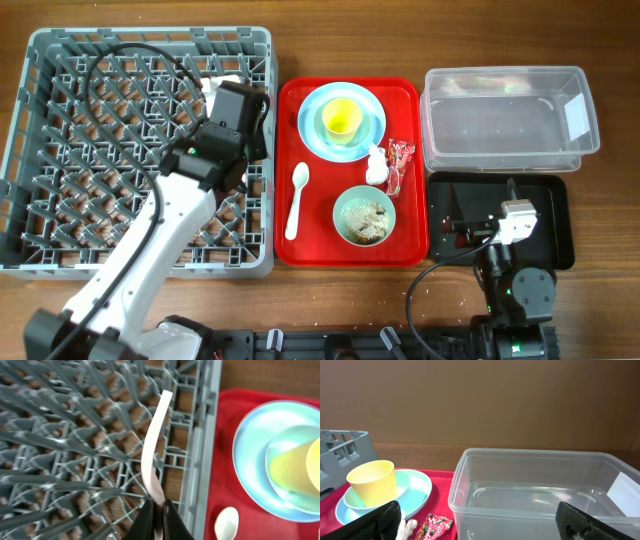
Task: Sort waste into correct bins and load items into the dishwasher rack
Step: 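Carry the fork with the left gripper and place it in the dish rack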
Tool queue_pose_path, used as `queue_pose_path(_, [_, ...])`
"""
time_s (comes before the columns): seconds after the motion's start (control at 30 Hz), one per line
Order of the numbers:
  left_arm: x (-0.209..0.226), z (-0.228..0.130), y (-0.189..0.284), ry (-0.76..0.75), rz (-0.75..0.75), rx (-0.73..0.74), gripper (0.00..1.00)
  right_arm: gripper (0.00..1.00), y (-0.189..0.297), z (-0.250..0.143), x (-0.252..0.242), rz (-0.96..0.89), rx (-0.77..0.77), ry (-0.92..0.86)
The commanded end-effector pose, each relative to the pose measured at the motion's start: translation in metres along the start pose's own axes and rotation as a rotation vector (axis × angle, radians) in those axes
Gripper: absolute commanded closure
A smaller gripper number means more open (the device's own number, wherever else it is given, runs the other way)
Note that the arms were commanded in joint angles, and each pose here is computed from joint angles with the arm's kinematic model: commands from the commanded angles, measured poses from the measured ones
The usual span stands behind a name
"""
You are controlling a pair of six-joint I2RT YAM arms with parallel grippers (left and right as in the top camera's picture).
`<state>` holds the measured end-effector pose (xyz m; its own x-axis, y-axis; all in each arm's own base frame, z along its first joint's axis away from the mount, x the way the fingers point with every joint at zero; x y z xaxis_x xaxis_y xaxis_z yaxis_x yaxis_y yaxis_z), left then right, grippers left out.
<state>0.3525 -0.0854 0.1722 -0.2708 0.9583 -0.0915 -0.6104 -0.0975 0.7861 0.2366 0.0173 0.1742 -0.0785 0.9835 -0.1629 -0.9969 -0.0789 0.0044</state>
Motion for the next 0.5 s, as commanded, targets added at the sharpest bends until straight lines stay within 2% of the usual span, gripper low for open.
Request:
queue_pose_path(0.0, [-0.008,-0.017,-0.025,-0.074,-0.019,0.087,0.96,0.0,0.0,0.002,-0.001,0.0,-0.01,0.017])
queue_pose_path(0.27, [-0.011,-0.038,-0.058,-0.113,0.013,0.167,0.96,0.0,0.0,0.002,-0.001,0.0,-0.01,0.017])
queue_pose_path(0.3, [-0.011,-0.038,-0.059,-0.112,0.013,0.166,0.91,0.0,0.0,0.002,-0.001,0.0,-0.01,0.017])
queue_pose_path(0.33, [-0.012,-0.037,-0.059,-0.111,0.011,0.164,0.76,0.0,0.0,0.002,-0.001,0.0,-0.01,0.017])
queue_pose_path(0.37, [-0.012,-0.036,-0.059,-0.11,0.009,0.159,0.7,0.0,0.0,0.002,-0.001,0.0,-0.01,0.017])
queue_pose_path(0.47, [-0.015,-0.03,-0.055,-0.102,-0.005,0.137,0.69,0.01,0.0,0.002,-0.001,0.0,-0.01,0.017])
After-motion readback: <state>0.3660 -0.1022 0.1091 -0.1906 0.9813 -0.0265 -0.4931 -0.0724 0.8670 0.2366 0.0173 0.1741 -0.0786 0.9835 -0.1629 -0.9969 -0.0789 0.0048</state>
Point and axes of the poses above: each gripper's point midway between its finger pads, its own y axis back along the fingers, its own x axis along the line the jaws close on, z = x × y, the point moved 1 cm from there along y, back along the fingers, and after that the axes turned 9 degrees about y, right-handed, at the moved point
